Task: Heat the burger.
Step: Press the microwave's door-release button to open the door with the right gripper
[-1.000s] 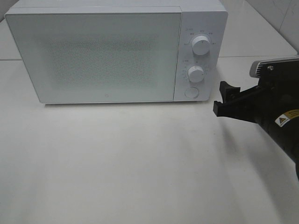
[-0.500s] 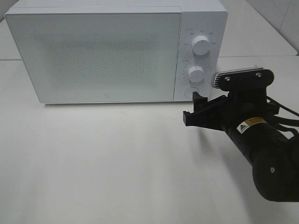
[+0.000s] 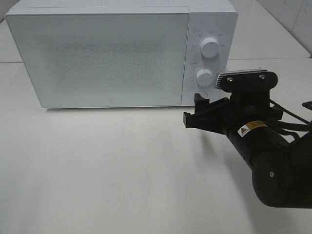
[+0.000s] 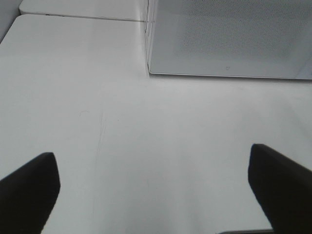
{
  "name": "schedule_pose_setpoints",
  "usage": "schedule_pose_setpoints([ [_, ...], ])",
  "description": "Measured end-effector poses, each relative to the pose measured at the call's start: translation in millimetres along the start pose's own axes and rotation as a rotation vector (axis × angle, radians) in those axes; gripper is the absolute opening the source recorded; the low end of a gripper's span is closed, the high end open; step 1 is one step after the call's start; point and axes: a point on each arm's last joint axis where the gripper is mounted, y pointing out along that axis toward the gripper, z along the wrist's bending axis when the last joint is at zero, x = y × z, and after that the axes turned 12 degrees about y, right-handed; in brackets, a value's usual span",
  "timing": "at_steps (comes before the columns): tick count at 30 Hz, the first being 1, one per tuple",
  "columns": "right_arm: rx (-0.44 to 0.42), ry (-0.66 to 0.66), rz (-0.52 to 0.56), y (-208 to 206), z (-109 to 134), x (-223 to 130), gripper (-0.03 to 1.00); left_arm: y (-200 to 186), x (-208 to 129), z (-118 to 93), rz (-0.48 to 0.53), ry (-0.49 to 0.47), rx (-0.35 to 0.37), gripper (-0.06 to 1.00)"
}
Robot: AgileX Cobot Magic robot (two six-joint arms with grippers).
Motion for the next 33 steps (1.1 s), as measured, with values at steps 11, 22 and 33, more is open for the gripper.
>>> schedule_pose_setpoints([
  [11,0.0,0.466,0.0,0.0,0.0,0.0,0.76,0.0,0.0,0.0,0.0,0.0,0.0,0.99],
  [22,-0.001,1.049,0.0,0.0,-0.1,0.0,0.6,0.0,0.0,0.0,0.0,0.0,0.0,0.99],
  [33,-0.007,1.466,0.005,0.0,-0.2,-0.7,0.21,0.0,0.0,0.0,0.0,0.0,0.0,0.99],
])
